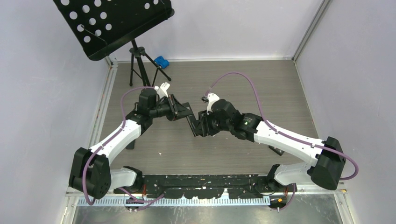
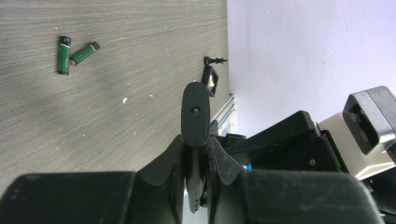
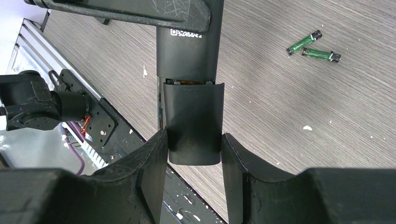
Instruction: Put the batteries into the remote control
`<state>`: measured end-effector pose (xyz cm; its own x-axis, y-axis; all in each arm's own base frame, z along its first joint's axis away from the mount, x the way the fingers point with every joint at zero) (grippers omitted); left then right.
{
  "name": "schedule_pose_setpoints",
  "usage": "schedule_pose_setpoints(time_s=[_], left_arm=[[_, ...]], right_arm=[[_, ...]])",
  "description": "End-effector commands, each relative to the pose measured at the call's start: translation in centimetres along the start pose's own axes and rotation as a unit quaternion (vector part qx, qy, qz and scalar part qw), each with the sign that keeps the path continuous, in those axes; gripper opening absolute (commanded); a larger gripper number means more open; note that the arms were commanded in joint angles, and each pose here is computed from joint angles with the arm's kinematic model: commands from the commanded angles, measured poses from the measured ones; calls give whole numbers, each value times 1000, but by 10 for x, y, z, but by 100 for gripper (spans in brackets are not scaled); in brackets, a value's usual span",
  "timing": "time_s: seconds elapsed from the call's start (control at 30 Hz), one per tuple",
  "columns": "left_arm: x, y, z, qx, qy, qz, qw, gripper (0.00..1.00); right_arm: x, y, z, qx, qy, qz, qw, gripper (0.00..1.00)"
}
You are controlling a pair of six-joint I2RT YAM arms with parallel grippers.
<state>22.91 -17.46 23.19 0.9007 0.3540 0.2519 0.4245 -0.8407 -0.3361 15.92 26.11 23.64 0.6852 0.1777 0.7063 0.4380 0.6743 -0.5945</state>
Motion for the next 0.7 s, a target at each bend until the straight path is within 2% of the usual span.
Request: schedule_pose_setpoints(time_s=[0.0,0.27,0.67], left_arm=[[3,-4,-15,-39,8,-6,999,0],[4,-7,-18,-37,10,-23,999,0],[1,-10,-26,-65,-4,1,998,0]], right_arm=[[13,0,13,26,-9,-17,999,42],[4,3,18,38,-17,21,999,45],[9,19,13,-13,-8,30,999,45]])
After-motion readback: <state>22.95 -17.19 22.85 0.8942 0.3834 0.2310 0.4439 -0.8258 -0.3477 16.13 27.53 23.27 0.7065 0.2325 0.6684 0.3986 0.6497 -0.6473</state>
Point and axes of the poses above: each gripper's point midway between its finger pads, its own y axis out along the fingers, its own z axis along the line the jaws close on, x = y × z, the point moved 9 cm from there along -y, back along the fingers, and after that the axes turned 2 degrees about -y, right-handed, at the moved point
